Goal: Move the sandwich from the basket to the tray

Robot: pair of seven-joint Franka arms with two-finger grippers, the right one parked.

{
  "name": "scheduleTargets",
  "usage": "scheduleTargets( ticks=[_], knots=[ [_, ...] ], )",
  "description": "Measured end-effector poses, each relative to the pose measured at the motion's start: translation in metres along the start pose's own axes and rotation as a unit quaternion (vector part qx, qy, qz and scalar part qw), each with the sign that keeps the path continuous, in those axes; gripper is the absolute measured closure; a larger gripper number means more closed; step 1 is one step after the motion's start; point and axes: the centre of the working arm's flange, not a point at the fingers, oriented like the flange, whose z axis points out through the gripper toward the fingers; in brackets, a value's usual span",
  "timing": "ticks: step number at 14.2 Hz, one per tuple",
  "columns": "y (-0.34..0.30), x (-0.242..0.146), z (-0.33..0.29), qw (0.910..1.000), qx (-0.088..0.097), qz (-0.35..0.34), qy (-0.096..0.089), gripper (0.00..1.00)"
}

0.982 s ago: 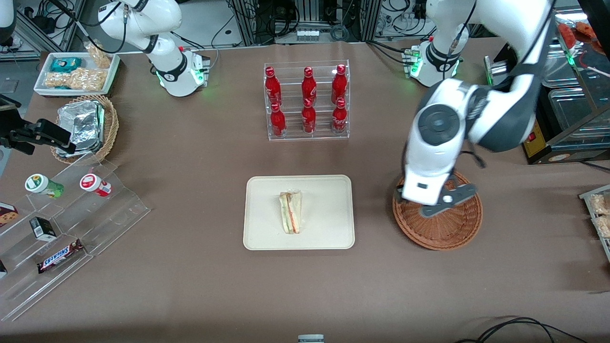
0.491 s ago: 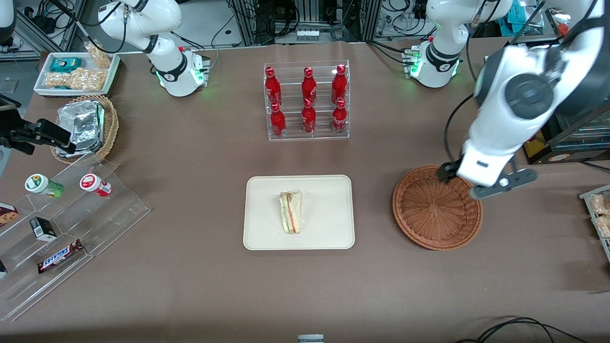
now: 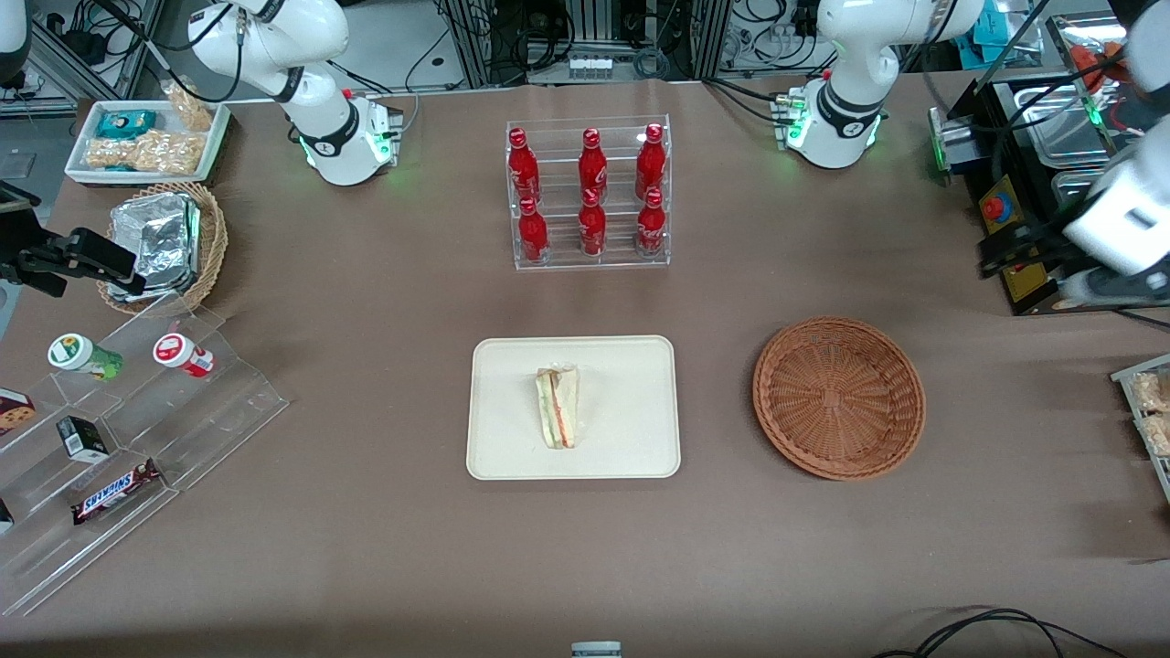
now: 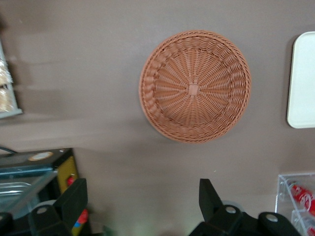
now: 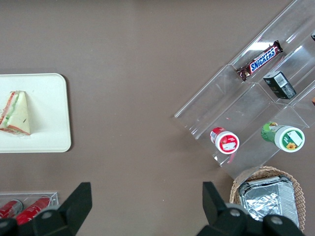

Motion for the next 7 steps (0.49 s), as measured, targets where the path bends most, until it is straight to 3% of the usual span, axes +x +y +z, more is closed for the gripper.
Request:
scheduleTargets(
  ticks=[4, 7],
  knots=[
    [-0.038, -0.007, -0.033, 0.9994, -0.009, 0.0, 0.033, 0.0],
    [-0.049, -0.009, -0.038, 0.9992, -0.014, -0.007, 0.038, 0.0]
  ],
)
